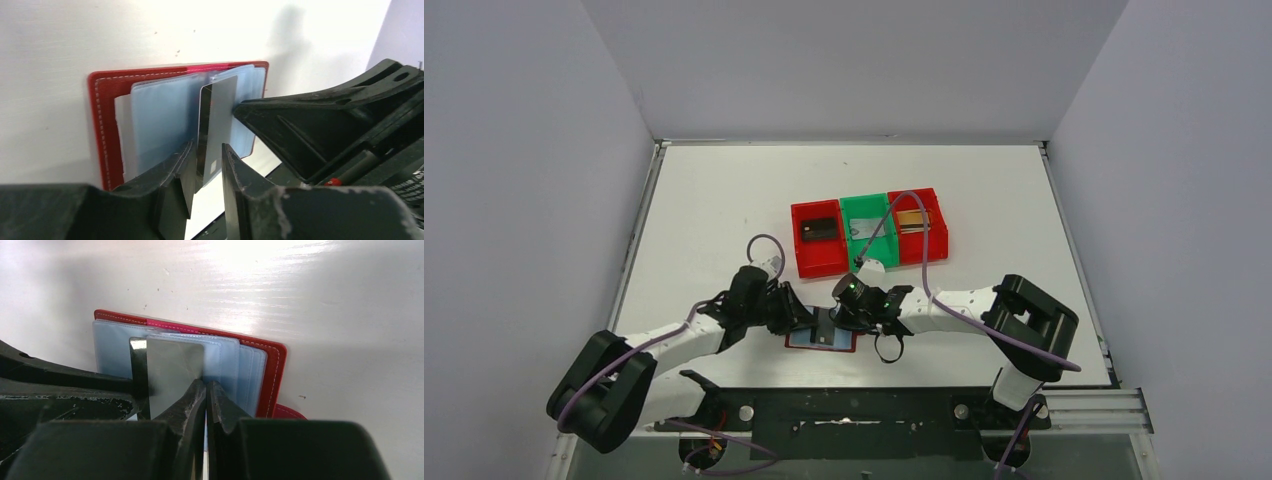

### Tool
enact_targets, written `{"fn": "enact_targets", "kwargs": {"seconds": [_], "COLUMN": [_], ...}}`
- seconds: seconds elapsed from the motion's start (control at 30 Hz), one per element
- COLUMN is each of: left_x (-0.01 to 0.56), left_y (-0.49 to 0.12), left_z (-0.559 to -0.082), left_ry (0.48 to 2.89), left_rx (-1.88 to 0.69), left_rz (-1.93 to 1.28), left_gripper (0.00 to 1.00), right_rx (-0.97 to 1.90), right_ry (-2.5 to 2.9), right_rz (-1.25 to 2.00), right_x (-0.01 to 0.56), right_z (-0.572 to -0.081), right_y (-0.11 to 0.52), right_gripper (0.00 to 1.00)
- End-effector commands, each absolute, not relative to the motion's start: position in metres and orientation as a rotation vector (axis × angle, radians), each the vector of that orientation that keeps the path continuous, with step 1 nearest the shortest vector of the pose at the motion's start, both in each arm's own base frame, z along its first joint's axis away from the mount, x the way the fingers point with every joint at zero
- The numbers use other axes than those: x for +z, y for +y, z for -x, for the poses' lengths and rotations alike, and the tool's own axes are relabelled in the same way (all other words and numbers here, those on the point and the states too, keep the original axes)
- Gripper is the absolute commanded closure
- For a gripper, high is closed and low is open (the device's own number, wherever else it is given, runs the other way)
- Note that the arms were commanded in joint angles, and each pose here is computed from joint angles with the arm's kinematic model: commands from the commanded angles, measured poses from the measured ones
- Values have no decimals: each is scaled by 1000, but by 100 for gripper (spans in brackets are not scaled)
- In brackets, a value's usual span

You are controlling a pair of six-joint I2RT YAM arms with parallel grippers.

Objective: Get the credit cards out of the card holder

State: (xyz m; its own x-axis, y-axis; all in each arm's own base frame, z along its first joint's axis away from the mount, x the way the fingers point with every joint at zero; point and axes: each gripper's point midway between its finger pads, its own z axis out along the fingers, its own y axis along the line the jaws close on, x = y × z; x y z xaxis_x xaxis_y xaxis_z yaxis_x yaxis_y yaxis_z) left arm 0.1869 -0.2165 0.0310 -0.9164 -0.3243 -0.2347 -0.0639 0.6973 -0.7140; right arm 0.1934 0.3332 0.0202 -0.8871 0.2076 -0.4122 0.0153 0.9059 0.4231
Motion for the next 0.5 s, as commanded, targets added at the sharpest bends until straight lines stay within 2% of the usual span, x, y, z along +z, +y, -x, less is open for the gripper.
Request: {"fn": "enact_targets", "kwargs": {"seconds": [0.0,0.17,0.47], "left_x": [52,43,21], "left_y": [-234,-233,-220], "left_z": [-199,-198,-190], "left_ry": [2466,2495,2554], "left_rx": [-1207,-1193,-1096], "left_rz": [275,307,344], "left_gripper": [71,63,62], "right_rx": [334,366,375], "right_ry": [2698,2704,2709], "right_rz": [-112,-122,-130], "right_x": [-11,-12,-14], "right_z": [-178,-177,-177], "right_y": [294,294,295], "right_gripper": [99,99,99]}}
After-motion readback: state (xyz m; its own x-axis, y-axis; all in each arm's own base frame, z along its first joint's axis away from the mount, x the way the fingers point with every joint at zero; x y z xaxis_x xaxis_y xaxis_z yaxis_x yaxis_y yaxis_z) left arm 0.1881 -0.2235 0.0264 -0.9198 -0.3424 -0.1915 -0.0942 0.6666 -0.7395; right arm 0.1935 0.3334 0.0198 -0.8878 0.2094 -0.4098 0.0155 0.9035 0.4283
